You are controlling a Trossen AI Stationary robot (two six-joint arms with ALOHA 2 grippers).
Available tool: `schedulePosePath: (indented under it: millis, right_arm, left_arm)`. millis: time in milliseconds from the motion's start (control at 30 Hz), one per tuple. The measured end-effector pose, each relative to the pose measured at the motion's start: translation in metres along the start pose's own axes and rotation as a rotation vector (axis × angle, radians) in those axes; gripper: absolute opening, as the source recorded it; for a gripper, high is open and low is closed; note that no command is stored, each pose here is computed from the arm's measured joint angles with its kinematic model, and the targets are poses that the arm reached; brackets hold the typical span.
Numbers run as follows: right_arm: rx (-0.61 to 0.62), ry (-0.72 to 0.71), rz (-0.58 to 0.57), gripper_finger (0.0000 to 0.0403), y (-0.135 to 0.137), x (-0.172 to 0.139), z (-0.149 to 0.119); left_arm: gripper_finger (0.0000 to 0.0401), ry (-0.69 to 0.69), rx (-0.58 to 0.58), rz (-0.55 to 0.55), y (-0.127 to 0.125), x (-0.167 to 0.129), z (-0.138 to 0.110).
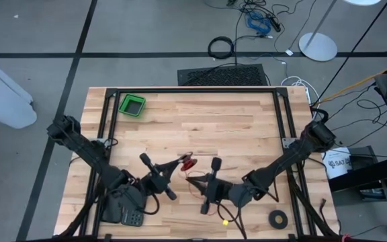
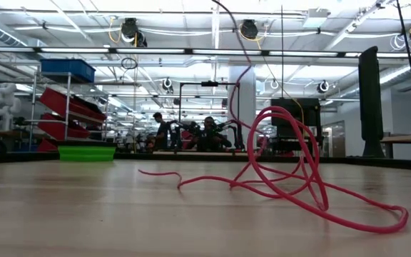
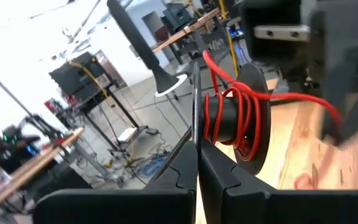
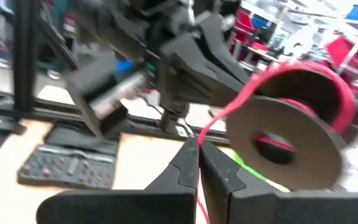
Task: Coil cords
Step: Uncoil the red wire from the spool
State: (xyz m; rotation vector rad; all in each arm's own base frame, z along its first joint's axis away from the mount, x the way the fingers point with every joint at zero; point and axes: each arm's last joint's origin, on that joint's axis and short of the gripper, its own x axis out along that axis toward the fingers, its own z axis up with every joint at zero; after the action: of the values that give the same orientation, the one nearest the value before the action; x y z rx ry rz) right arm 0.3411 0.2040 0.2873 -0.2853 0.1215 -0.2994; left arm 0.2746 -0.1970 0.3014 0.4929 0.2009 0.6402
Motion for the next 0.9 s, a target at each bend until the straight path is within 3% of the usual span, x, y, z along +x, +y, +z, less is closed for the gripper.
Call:
schedulePosePath:
  millis: [100,267,633,900]
  right_arm:
    - [-0.03,0.025,-0.041,0.0,0.003,-0.006,0.0]
    - [-0.056,0.044,-0.072,0.0,0.004,-0.013,0.0]
    - [-0.153,0.143,-0.242,0.0,-0.001,-0.014,-0.012]
    - [-0.163,0.214,-0.275,0.0,-0.009,-0.007,-0.026]
  left_arm:
    - [0.0004,-0.011,0.078,-0.016,-0.002,-0.008,0.001]
    - [0.0004,0.02,0.147,0.061,-0.001,-0.017,0.001]
    - [0.0004,0.032,0.134,0.091,0.0,-0.022,0.002]
    - [0.0004,0.044,0.129,0.12,0.0,-0.026,0.002]
